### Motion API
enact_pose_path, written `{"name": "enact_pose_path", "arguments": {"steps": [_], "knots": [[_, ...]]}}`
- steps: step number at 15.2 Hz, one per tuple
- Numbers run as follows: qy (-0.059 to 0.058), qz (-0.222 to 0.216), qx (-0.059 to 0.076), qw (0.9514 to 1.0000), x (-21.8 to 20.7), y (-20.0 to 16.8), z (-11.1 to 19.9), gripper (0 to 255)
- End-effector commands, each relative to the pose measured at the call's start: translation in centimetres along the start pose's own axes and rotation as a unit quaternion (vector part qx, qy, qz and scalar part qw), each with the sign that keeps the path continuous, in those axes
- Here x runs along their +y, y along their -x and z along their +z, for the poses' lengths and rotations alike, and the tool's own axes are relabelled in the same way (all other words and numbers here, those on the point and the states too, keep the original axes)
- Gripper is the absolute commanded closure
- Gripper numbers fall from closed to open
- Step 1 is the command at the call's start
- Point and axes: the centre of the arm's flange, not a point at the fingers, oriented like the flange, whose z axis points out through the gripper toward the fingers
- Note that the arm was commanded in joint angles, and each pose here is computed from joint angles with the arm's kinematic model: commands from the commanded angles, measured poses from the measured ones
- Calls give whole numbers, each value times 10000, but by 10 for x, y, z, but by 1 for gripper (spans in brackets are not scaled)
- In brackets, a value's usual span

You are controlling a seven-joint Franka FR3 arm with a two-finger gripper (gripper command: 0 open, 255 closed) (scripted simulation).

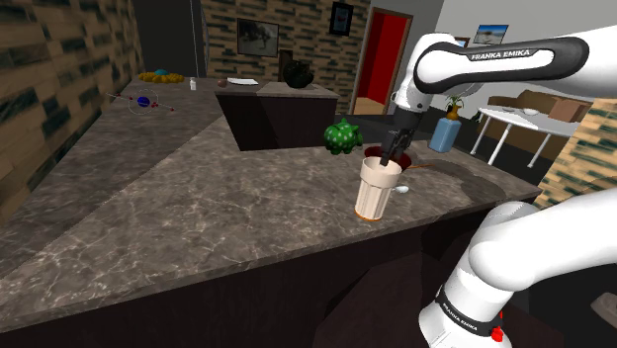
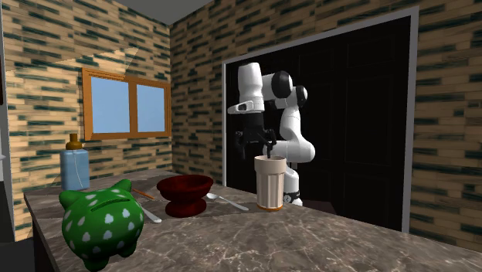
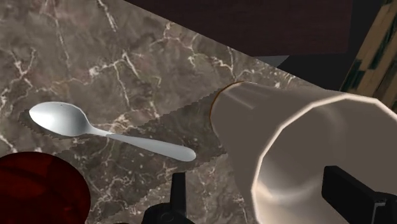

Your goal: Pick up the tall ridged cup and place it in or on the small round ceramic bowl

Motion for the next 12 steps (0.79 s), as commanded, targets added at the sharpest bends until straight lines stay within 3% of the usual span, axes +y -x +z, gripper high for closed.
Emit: {"name": "enact_pose_path", "arguments": {"steps": [1, 5, 12], "knots": [[3, -4, -4, 10000, 1, 0, 9, 0], [3, -4, -4, 10000, 1, 0, 28, 0], [3, -4, -4, 10000, 1, 0, 28, 0]]}}
